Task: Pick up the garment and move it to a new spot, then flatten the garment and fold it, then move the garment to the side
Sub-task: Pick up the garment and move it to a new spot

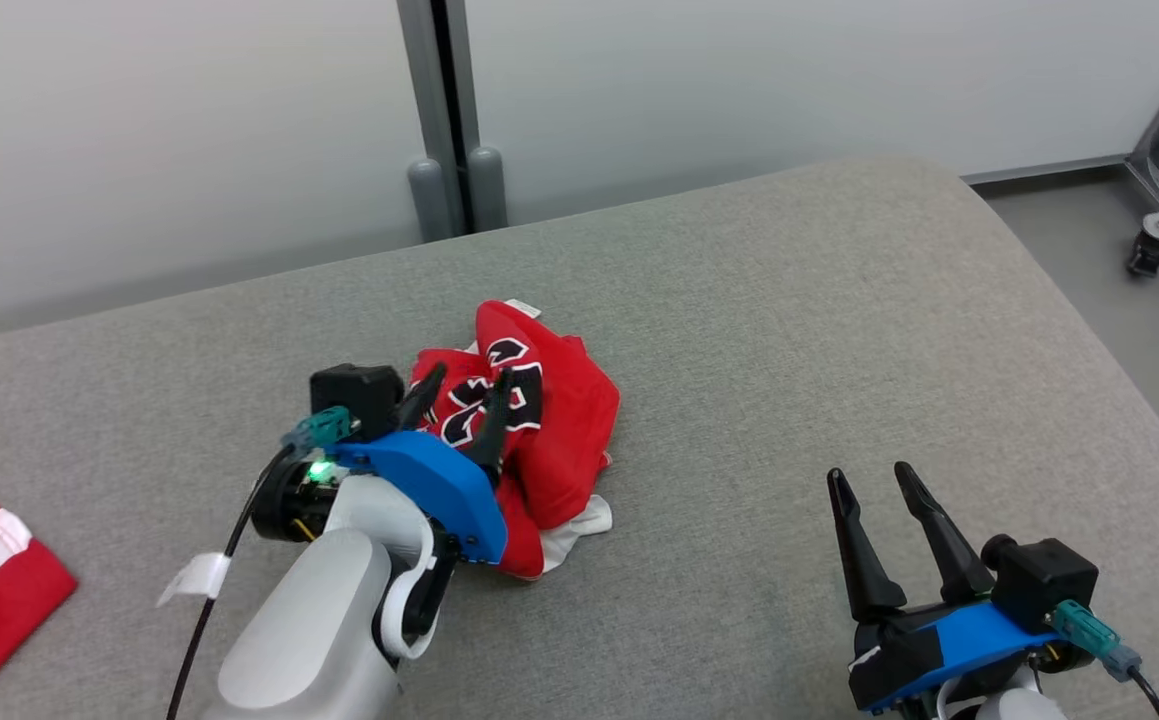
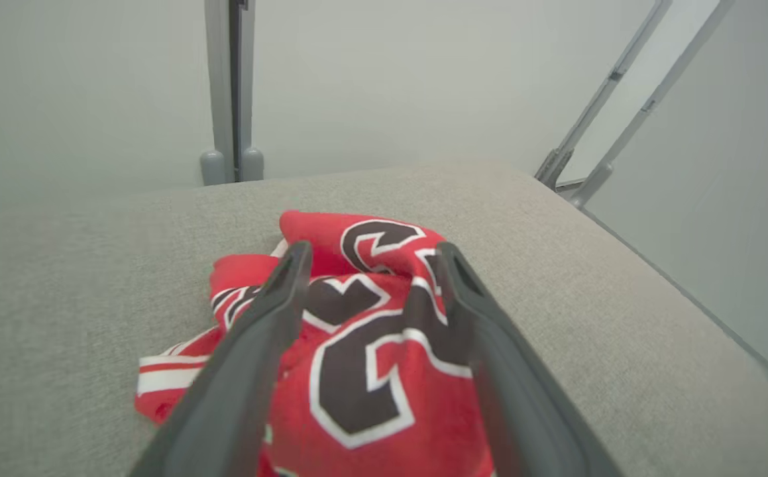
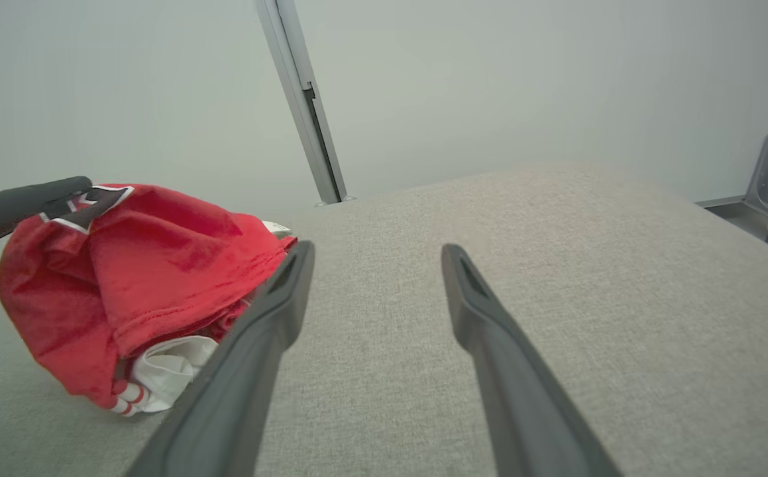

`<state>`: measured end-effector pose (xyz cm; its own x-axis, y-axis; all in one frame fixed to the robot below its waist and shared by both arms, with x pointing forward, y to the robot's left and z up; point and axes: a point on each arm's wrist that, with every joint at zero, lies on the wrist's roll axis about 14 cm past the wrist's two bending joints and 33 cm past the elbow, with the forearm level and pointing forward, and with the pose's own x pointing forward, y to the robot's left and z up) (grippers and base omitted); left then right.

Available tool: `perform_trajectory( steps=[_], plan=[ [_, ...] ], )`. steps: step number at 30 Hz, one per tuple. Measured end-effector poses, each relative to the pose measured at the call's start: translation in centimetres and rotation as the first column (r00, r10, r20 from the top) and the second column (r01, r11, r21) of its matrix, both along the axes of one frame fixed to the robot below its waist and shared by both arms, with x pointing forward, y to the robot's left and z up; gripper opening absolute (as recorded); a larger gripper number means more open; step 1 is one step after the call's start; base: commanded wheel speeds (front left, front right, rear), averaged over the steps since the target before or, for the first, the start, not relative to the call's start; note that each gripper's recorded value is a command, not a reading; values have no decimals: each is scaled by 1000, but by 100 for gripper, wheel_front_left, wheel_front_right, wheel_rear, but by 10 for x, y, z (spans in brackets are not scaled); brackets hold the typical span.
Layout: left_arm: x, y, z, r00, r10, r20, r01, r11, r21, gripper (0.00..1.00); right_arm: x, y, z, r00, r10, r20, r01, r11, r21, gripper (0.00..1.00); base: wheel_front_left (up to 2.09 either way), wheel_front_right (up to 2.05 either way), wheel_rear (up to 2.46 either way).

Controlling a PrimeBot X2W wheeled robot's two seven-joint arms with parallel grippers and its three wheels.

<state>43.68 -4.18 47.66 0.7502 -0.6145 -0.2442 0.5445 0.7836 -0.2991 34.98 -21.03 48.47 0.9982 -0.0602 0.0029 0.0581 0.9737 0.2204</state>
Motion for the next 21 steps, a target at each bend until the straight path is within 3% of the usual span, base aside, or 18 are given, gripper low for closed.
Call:
perform_trajectory(
  steps=[5,12,16,21],
  plan=[
    [0,31,11,990,120,72,-116,991,-60,100,6,17,4,999,53,9,-53,999,3,100,0,0,0],
    [-7,85,31,941,285,183,-265,956,-128,100,12,32,9,995,102,20,-102,995,-1,100,0,0,0],
    [-21,121,29,903,373,213,-353,927,-129,100,19,37,12,992,121,27,-121,993,-11,100,0,0,0],
    [-46,170,25,839,464,283,-467,882,-60,100,25,41,13,991,135,19,-135,991,-23,100,0,0,0]
  ],
)
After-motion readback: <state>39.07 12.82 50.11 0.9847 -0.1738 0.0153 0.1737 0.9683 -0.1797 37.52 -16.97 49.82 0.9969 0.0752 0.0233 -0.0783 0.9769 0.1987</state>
